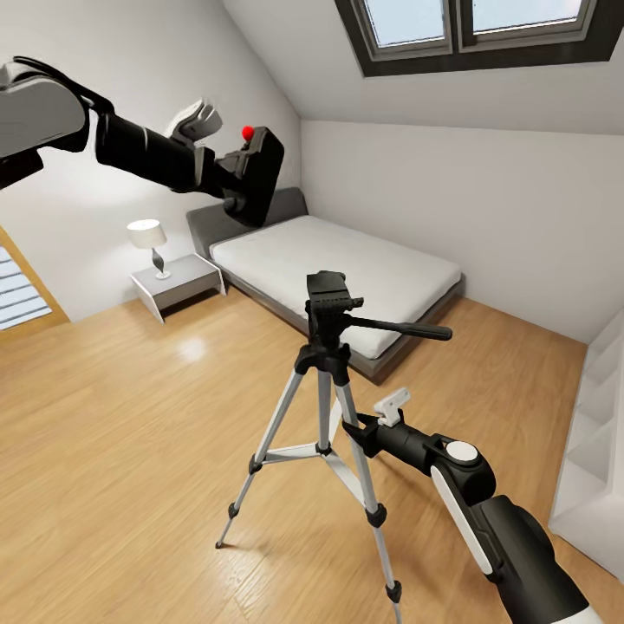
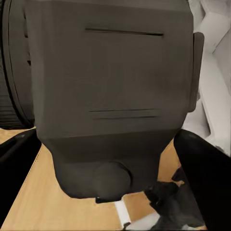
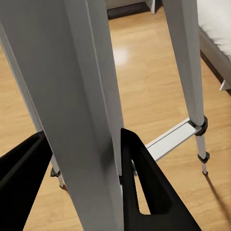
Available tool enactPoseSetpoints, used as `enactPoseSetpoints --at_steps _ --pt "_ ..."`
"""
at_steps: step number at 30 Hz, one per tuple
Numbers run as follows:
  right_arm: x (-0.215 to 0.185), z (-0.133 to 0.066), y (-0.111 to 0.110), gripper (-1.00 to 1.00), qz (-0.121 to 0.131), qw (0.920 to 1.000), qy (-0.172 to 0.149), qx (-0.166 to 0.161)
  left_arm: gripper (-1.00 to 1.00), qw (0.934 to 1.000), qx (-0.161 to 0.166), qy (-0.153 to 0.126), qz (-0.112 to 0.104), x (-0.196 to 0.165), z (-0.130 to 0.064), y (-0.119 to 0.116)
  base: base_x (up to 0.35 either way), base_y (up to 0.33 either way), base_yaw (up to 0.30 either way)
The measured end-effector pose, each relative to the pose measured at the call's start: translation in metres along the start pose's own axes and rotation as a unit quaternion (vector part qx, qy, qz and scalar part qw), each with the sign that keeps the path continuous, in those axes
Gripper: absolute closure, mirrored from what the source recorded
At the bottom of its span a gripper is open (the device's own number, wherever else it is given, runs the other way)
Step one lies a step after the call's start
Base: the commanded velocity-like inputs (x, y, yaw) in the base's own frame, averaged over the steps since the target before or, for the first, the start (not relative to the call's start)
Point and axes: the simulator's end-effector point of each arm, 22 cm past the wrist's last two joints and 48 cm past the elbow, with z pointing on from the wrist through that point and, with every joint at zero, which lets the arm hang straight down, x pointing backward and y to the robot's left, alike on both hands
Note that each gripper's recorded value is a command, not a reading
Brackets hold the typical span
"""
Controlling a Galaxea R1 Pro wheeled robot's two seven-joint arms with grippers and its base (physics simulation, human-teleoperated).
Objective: Attach the digital camera to the camera tripod in the bedroom.
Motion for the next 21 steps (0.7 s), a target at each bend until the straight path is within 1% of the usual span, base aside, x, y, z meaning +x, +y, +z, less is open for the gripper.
enactPoseSetpoints --at_steps 2,3,6,8,10,14,15,17,18,21 --pt "0.0 0.0 0.0 1.0 0.0 1.0 0.0 0.0 1.0 0.9998 0.0 -0.017 -0.009 0.001 0.005 0.008 0.0 0.0 0.0" --pt "0.0 0.0 0.0 1.0 0.0 1.0 0.0 0.0 1.0 0.9998 0.001 -0.018 -0.01 0.0 0.005 0.007 0.0 0.0 0.0" --pt "0.0 0.0 0.0 1.0 0.0 1.0 0.0 0.0 1.0 0.9993 0.008 -0.031 -0.018 0.004 0.01 0.011 0.0 0.0 0.0" --pt "0.0 0.0 0.0 1.0 0.0 1.0 0.0 0.0 1.0 0.9992 0.013 -0.034 -0.019 0.004 0.011 0.009 0.0 0.0 0.0" --pt "0.0 0.0 0.0 1.0 0.0 1.0 0.0 0.0 1.0 0.9987 0.024 -0.041 -0.019 0.002 0.01 0.001 0.0 0.0 0.0" --pt "0.0 0.0 0.0 1.0 0.001 1.0 0.0 0.0 1.0 0.9978 0.038 -0.053 -0.013 -0.003 0.007 -0.01 0.0 0.0 0.0" --pt "-0.002 0.002 -0.002 1.0 0.002 1.0 -0.003 0.003 1.0 0.9979 0.038 -0.05 -0.017 0.0 0.007 -0.008 0.0 0.0 0.0" --pt "-0.009 0.004 0.0 1.0 0.001 1.0 -0.009 0.002 1.0 0.9979 0.042 -0.043 -0.023 0.008 0.008 -0.008 0.0 0.0 0.0" --pt "-0.009 0.004 0.001 1.0 0.004 1.0 -0.008 0.0 1.0 0.9979 0.045 -0.039 -0.023 0.01 0.008 -0.01 0.0 0.0 0.0" --pt "-0.009 0.004 -0.001 1.0 0.001 1.0 -0.008 0.003 1.0 0.9981 0.052 -0.028 -0.019 0.016 0.009 -0.017 0.0 0.0 0.0"
